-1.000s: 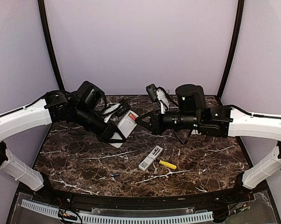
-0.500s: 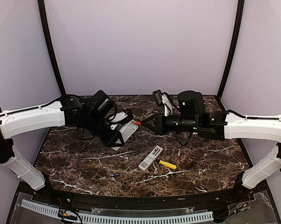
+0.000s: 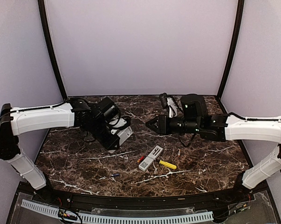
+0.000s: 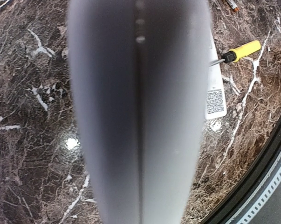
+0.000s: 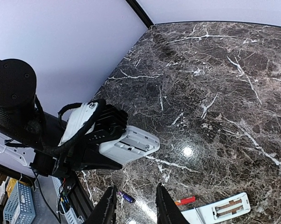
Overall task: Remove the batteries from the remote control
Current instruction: Place the remote control without batteries at the center of the board.
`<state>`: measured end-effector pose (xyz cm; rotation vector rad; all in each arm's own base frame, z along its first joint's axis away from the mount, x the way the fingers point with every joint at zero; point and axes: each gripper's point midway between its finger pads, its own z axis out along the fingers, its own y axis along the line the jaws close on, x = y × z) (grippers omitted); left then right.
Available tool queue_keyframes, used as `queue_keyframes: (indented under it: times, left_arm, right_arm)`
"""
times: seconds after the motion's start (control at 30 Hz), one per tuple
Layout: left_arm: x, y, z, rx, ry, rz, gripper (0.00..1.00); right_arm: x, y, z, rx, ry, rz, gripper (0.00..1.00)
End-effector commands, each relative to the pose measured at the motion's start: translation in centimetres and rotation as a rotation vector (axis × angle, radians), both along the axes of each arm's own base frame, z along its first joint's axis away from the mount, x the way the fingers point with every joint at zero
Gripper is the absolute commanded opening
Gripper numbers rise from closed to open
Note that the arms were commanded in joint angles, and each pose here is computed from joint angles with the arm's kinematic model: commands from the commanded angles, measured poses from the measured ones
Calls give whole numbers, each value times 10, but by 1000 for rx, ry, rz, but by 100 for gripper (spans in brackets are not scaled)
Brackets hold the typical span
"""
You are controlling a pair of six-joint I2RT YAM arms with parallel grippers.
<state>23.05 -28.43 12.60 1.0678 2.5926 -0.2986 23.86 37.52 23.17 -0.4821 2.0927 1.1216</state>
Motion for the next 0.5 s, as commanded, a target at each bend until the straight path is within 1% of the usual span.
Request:
queue_keyframes:
  times: [0.0, 0.1, 0.13, 0.2, 0.3, 0.47]
  left_arm:
    - [-9, -2, -10, -99, 132, 26, 2]
    - [-9, -3, -19, -192, 242, 71, 7]
    - [-9, -8, -18, -245, 284, 71, 9]
    - [-14, -11, -22, -294, 351, 79, 11]
    - [-20, -12, -34, -319, 430, 87, 13]
    - [-19, -12, -49, -336, 499, 107, 16]
  right_arm:
    - [4, -7, 8, 30, -17, -24, 30]
    - [5, -9, 3, 20, -11, -35, 32]
    - [5, -10, 2, 19, -11, -36, 33]
    - [6, -13, 1, 18, -11, -44, 35]
    - [8, -19, -1, 14, -11, -62, 38]
    - [12, -30, -5, 9, -7, -88, 40]
